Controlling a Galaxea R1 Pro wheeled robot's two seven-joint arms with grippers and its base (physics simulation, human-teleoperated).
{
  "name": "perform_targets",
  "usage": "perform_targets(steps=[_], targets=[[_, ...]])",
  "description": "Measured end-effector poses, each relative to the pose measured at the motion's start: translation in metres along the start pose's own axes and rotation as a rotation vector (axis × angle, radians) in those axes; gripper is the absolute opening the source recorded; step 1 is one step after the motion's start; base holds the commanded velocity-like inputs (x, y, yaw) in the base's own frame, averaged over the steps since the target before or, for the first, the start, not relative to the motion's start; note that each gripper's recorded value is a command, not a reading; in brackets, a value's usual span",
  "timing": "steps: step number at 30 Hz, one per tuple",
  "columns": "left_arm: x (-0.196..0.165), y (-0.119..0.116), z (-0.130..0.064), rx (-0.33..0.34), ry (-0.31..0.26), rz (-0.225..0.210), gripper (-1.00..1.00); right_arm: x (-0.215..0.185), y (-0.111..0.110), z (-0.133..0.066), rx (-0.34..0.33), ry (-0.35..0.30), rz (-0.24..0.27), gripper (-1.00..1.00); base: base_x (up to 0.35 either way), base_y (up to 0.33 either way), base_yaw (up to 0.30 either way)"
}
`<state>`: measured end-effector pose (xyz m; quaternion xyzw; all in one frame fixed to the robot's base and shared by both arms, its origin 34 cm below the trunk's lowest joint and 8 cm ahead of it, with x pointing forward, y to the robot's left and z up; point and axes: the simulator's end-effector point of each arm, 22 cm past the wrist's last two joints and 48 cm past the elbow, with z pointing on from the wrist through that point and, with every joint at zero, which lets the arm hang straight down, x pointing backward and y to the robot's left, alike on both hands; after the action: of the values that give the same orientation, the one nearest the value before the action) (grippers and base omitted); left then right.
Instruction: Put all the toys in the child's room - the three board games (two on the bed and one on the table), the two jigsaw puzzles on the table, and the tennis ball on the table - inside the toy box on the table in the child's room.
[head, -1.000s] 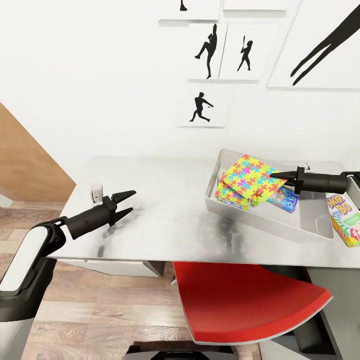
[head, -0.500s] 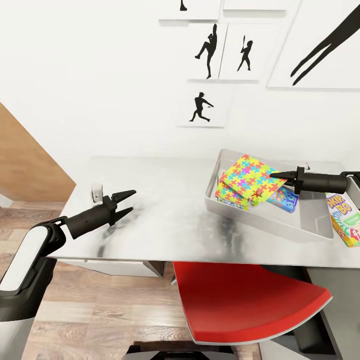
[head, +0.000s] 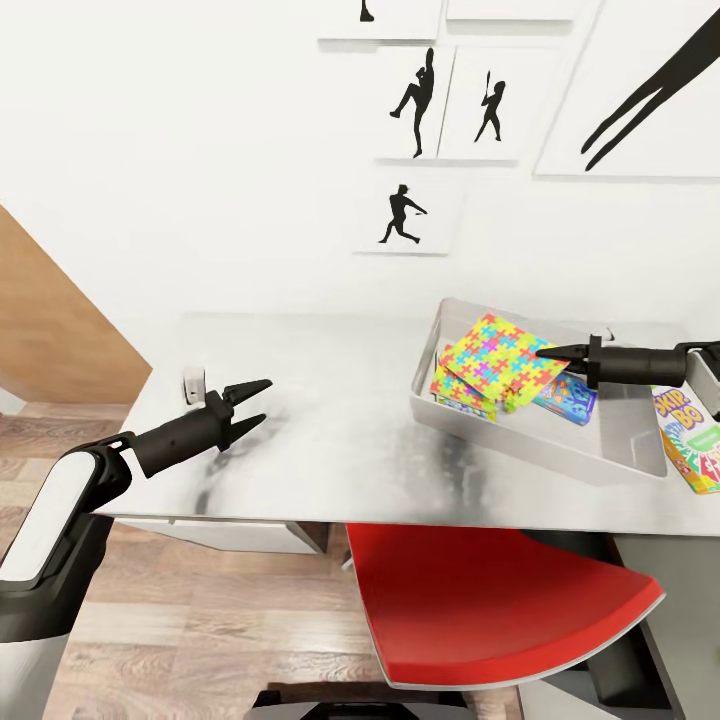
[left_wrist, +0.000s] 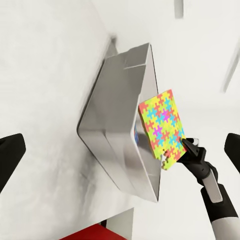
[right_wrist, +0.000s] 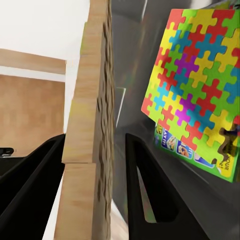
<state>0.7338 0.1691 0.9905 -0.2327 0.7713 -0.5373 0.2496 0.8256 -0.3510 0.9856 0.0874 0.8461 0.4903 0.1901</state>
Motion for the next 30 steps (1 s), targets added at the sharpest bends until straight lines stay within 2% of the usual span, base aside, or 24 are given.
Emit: perform_targets(steps=[30], targets=[[-0.0003, 0.0001, 0.0, 0.0, 0.0, 0.001, 1.0, -0.0015, -0.0042, -0.003, 0.015, -0.007, 0.003, -1.0, 0.0, 0.0, 0.0]])
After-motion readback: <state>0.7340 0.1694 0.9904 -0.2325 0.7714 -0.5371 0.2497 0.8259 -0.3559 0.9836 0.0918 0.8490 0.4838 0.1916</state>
